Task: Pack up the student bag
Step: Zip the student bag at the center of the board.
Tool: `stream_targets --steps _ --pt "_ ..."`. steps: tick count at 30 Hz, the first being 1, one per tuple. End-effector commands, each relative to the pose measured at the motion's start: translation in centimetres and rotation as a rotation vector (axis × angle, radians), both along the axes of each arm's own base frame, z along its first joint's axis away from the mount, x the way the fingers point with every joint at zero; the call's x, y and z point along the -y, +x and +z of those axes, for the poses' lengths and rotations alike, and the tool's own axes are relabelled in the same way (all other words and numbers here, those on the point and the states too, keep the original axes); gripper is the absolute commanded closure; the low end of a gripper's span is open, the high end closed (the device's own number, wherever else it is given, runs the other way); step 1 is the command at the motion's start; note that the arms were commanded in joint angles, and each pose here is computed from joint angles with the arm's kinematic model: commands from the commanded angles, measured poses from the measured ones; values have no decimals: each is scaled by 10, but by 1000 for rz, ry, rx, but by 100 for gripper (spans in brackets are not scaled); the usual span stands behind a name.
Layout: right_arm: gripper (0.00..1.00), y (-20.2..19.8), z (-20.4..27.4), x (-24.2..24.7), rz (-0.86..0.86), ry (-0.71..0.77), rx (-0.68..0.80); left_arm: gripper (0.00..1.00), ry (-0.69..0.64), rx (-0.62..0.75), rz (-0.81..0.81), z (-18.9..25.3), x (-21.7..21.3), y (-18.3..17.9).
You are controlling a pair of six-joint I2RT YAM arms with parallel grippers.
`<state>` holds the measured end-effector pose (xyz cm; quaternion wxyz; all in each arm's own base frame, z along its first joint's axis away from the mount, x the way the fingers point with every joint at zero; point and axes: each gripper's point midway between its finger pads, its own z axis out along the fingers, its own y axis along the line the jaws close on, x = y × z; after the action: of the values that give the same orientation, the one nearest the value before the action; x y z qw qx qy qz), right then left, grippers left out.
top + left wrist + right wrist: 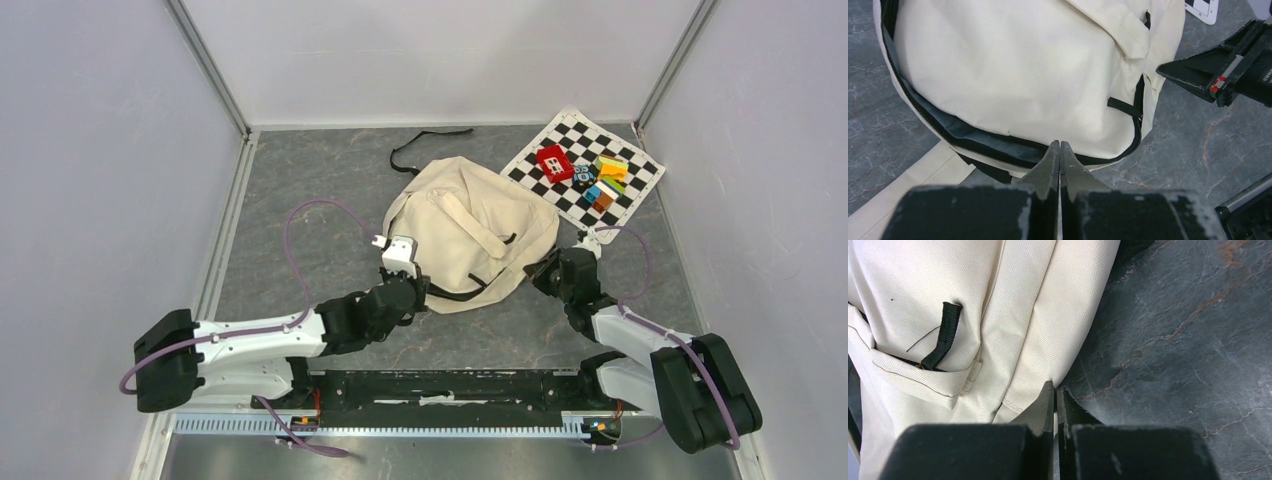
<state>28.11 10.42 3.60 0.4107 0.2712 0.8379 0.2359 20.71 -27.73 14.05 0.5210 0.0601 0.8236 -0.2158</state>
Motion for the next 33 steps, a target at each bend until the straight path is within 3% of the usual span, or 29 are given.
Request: stream_targets --steps 1,2,4,7,10,13,17,19,24,28,33 --pt "100 15 16 14 -52 -55 72 96 -30 47 -31 19 0 0" --pt "100 16 17 13 -45 -52 81 90 -36 40 -53 22 8 -1" --pt "100 17 19 10 -28 -46 91 64 -50 20 -91 28 25 -2" --pt "100 16 19 6 -3 -38 93 45 -48 -43 -124 32 54 0" --pt "100 15 20 4 23 -52 101 33 -64 -189 -97 20 78 5" --pt "87 16 23 11 40 -126 130 29 -138 -280 -102 8 100 5" --pt "39 18 34 21 76 -244 170 23 -172 -334 -100 -5 110 3" --pt "24 20 45 14 168 -305 217 20 -176 -352 -84 -11 104 4" --pt "16 20 70 -22 486 -376 356 11 -241 -329 -53 -9 81 9" --pt "17 9 79 -61 741 -340 455 9 -246 -368 -35 -22 65 12" --pt "24 -3 72 -103 971 -336 457 10 -262 -374 30 -34 46 16"
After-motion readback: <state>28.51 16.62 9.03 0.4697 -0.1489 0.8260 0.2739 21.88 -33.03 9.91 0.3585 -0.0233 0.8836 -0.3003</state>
